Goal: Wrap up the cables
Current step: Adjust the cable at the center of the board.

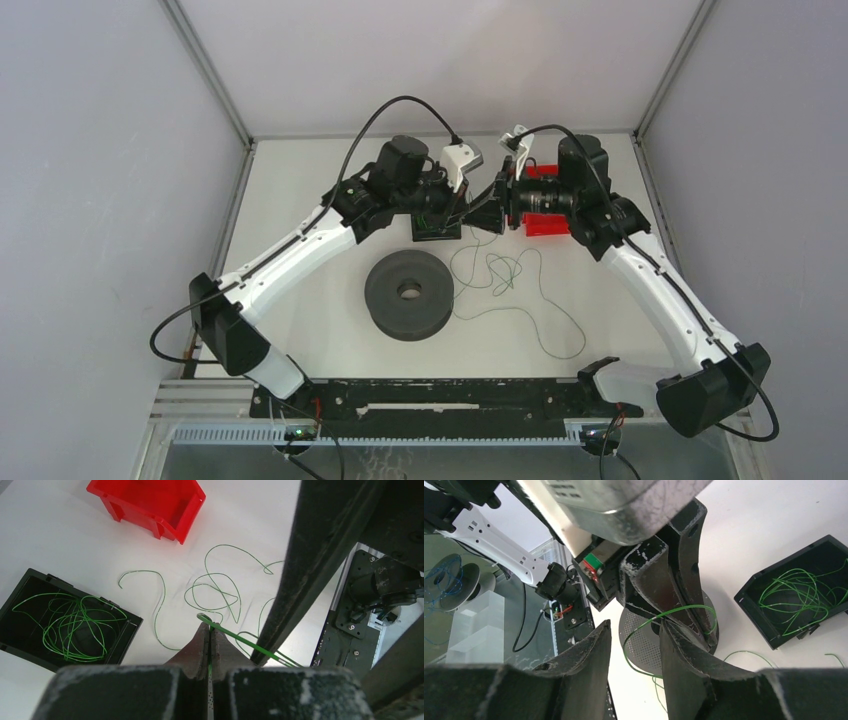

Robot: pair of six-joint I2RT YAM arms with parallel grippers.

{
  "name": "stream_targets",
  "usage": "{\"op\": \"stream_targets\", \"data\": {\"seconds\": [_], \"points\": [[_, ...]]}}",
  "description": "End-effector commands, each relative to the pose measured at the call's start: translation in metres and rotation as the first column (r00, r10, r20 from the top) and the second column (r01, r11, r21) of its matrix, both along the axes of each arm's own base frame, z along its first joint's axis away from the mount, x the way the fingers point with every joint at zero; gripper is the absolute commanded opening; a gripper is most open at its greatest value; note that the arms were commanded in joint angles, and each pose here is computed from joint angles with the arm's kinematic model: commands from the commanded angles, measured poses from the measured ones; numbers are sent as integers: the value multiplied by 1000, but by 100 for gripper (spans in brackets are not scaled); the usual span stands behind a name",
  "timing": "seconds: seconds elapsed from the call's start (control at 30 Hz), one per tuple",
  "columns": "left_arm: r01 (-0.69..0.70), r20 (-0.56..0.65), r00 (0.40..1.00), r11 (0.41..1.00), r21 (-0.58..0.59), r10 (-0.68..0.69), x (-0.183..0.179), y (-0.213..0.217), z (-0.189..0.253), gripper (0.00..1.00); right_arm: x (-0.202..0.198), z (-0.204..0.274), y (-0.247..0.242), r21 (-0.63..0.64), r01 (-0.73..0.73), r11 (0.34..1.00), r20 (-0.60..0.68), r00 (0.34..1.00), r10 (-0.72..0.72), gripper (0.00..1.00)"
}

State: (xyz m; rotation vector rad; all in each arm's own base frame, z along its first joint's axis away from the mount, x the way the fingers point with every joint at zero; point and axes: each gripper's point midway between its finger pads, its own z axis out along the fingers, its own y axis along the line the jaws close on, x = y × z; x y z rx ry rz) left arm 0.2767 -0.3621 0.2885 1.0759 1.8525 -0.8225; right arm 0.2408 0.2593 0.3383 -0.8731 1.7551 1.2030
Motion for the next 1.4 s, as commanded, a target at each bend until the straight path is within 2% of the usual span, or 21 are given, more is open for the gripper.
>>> {"op": "stream_targets", "data": {"seconds": [0.0, 0.1, 0.17, 0.37, 0.4, 0.47, 0.53, 0.7, 0.93, 1.03, 1.2, 1.37], "points": [[-10, 37, 999, 999, -49, 12, 3, -5, 22, 0, 2, 5, 5, 16, -9, 1000, 20, 1000, 8, 47], [-10, 36, 999, 999, -50, 11, 2, -4, 22, 0, 3, 3, 5, 12, -4, 1000, 22, 1000, 4, 44], [-9, 34, 999, 999, -47, 10, 3, -5, 20, 0, 3, 4, 5, 14, -6, 1000, 23, 1000, 6, 38], [13, 40, 999, 998, -59, -10, -1, -4, 22, 1, 4, 10, -5, 15, 19, 1000, 56, 998, -20, 3], [29, 42, 999, 997, -69, -27, -4, -4, 24, 0, 5, 12, -10, 13, 33, 999, 65, 997, -34, 0], [91, 48, 995, 991, -97, -86, -12, -4, 27, 1, 6, 15, -19, 11, 54, 998, 84, 995, -55, 0], [152, 62, 987, 980, -128, -146, -21, -2, 33, 5, 4, 17, -28, 8, 55, 998, 104, 993, -56, 0], [293, 99, 955, 937, -190, -278, -39, 15, 51, 32, -16, 11, -43, -41, -2, 999, 164, 986, 9, 0], [260, 113, 966, 895, -362, -234, -26, 56, 95, 68, -37, 2, -55, -102, -37, 994, 220, 974, 59, 0], [228, 111, 974, 880, -416, -200, -20, 71, 105, 79, -37, -3, -58, -131, -22, 991, 226, 973, 52, 0], [210, 100, 978, 861, -464, -185, -19, 78, 108, 83, -40, -12, -56, -152, -43, 987, 199, 977, 73, 0], [198, 61, 980, 864, -463, -192, -17, 75, 86, 84, -46, 2, -50, -99, -67, 993, 201, 976, 86, 0]]}}
